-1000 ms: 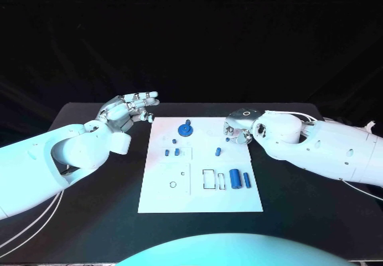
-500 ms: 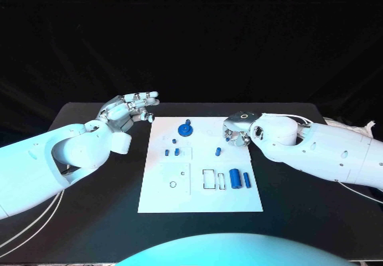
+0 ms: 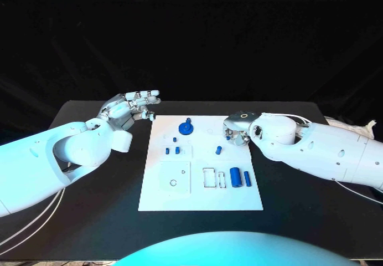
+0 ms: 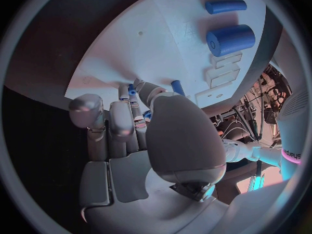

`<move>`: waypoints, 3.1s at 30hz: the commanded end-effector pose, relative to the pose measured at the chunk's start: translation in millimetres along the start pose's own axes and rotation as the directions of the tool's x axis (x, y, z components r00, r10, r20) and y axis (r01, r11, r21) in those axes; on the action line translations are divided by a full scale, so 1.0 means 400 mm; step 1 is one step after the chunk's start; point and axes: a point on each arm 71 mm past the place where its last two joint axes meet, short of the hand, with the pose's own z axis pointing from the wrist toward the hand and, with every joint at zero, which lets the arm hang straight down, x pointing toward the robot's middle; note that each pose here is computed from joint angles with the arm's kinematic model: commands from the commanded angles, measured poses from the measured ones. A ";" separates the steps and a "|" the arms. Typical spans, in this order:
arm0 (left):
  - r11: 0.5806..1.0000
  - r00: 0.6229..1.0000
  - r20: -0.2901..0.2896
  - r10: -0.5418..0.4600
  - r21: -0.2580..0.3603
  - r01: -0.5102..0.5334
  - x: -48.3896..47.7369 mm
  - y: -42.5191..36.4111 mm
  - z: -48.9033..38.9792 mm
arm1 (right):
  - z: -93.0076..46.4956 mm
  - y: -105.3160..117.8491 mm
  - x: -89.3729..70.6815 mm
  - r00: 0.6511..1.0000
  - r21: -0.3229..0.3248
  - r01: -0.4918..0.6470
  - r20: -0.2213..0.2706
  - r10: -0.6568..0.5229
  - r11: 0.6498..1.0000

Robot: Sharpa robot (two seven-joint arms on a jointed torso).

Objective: Assemble the parts on the task board

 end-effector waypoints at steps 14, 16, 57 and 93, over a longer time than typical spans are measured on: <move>1.000 1.000 -0.007 0.022 0.002 -0.022 0.005 0.001 0.004 | 0.013 0.008 0.032 0.999 -0.031 -0.010 -0.053 0.008 0.999; 1.000 1.000 -0.005 0.024 0.002 -0.024 0.005 0.001 0.004 | 0.014 0.011 0.033 0.998 -0.035 -0.011 -0.054 0.009 0.999; 0.999 0.999 0.013 0.035 0.001 -0.035 0.000 0.002 0.004 | -0.064 0.123 -0.091 0.961 -0.181 -0.143 0.211 0.181 0.973; 1.000 1.000 -0.013 0.027 0.001 -0.027 0.026 0.010 0.015 | -0.019 0.405 0.015 0.964 -0.414 -0.203 0.072 0.254 0.887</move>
